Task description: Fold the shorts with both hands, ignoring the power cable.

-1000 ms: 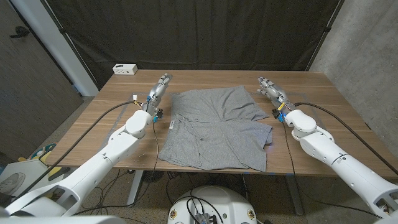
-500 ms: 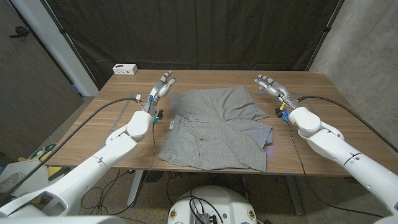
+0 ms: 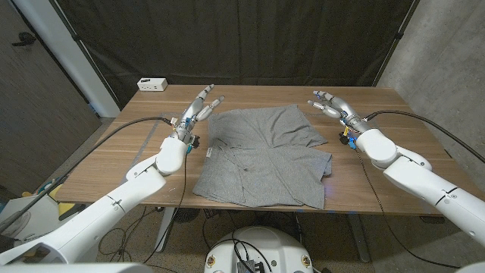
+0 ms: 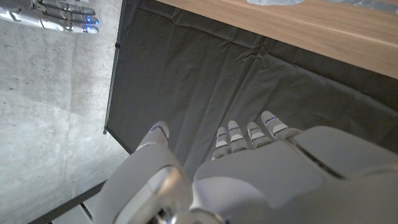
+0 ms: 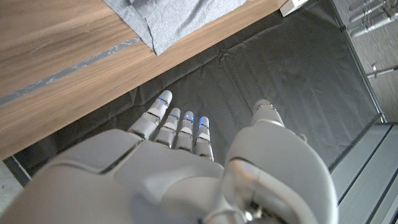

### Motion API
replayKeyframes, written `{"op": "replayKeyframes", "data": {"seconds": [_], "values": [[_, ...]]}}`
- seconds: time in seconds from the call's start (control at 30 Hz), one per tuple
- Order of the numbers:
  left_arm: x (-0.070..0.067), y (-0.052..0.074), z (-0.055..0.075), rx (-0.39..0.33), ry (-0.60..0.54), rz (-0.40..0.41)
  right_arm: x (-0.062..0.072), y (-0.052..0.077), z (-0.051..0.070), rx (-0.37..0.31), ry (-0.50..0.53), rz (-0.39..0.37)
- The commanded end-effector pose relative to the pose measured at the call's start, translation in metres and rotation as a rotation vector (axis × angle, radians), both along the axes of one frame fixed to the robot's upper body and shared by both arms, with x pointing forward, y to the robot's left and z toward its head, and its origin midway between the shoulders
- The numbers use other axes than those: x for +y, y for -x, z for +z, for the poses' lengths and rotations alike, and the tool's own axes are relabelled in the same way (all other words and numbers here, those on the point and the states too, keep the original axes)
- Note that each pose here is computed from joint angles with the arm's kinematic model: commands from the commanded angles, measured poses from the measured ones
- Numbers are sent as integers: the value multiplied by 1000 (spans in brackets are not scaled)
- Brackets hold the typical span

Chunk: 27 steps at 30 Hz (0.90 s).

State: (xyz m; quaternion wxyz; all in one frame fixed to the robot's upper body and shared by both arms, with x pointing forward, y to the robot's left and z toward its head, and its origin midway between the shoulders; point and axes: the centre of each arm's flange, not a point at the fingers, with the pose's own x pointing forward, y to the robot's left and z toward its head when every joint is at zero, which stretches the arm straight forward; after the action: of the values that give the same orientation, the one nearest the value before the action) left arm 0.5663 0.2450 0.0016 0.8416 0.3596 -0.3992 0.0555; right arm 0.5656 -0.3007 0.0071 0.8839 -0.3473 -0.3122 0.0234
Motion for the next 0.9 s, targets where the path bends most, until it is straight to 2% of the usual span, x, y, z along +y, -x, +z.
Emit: {"op": "replayKeyframes", "data": {"seconds": [0.03,0.27,0.57,0.9], "values": [[-7,26,-1,-83,-123,92,7,29,5,-43,160,-95],[-11,40,-6,-103,-193,128,15,49,4,-70,262,-148],[-10,55,-12,-121,-206,130,22,70,2,-118,336,-207],[-13,70,-19,-140,-250,146,31,91,-4,-131,396,-245]]}}
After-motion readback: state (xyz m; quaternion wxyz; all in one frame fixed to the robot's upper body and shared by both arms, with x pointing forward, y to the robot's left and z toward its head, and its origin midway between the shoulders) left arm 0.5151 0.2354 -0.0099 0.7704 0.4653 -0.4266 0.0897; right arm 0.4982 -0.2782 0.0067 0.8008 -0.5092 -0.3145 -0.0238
